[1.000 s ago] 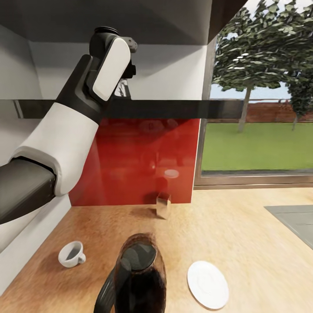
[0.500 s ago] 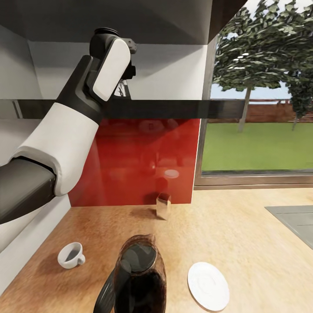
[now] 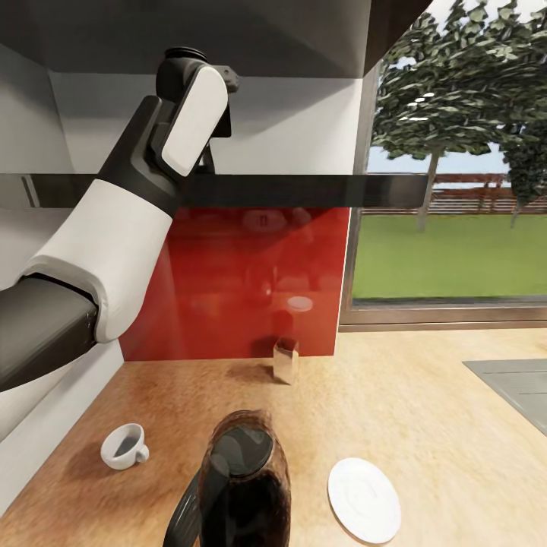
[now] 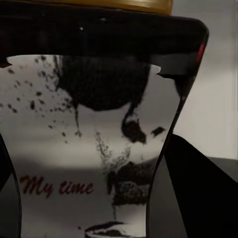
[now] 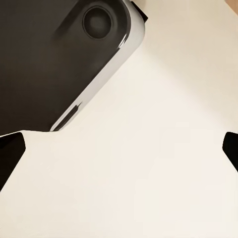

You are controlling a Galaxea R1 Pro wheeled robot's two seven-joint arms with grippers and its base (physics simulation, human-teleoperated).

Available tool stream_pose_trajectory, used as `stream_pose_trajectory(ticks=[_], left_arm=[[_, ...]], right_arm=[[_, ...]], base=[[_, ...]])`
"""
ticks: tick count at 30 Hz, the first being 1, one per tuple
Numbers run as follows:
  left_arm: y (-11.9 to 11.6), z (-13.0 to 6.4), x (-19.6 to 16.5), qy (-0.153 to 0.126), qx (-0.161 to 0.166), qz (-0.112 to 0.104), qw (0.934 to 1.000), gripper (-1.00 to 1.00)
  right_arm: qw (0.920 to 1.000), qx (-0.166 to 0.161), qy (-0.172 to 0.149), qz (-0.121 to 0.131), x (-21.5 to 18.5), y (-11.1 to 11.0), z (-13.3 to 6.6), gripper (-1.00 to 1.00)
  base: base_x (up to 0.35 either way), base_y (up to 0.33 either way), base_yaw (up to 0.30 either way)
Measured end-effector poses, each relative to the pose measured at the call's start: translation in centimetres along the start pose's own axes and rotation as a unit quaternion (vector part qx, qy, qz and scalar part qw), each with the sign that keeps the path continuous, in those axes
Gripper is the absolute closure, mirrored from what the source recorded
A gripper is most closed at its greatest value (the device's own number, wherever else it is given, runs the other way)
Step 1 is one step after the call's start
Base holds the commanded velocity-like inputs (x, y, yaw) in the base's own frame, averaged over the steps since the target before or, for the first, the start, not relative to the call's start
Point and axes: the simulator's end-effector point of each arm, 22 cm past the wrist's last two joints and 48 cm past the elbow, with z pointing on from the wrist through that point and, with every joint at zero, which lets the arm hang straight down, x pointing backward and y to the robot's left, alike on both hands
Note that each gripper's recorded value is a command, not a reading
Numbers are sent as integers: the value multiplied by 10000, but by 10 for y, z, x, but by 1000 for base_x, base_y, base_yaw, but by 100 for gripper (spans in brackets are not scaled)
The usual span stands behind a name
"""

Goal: Set up a coffee station on the kitchen countertop: keep the coffee maker on the countertop, move the bottle of coffee from the kitchen shelf to the counter next to the coffee maker, place a paper coffee filter on top of the coffee maker, put the saucer next to the coffee maker with the coffee cup on the saucer, and place the electric kettle next to the coffee maker.

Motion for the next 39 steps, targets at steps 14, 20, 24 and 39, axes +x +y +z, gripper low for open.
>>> stream_pose_trajectory(ticks=[14, 20, 24, 39], left_arm=[[-2, -3, -4, -70, 15, 38, 10000, 100], [-4, -10, -13, -194, 67, 4, 9998, 100], [-5, -12, -15, -228, 84, -9, 9997, 100], [-5, -13, -16, -246, 93, -18, 9997, 100]], right_arm=[[10000, 0, -1, -1, 0, 0, 0, -100], [10000, -1, 0, -3, 0, 0, 0, -100], [10000, -2, 2, -3, 0, 0, 0, -100], [10000, -2, 0, -1, 0, 0, 0, -100]], base=[[0, 0, 0], [0, 0, 0], [0, 0, 0], [-53, 0, 0]])
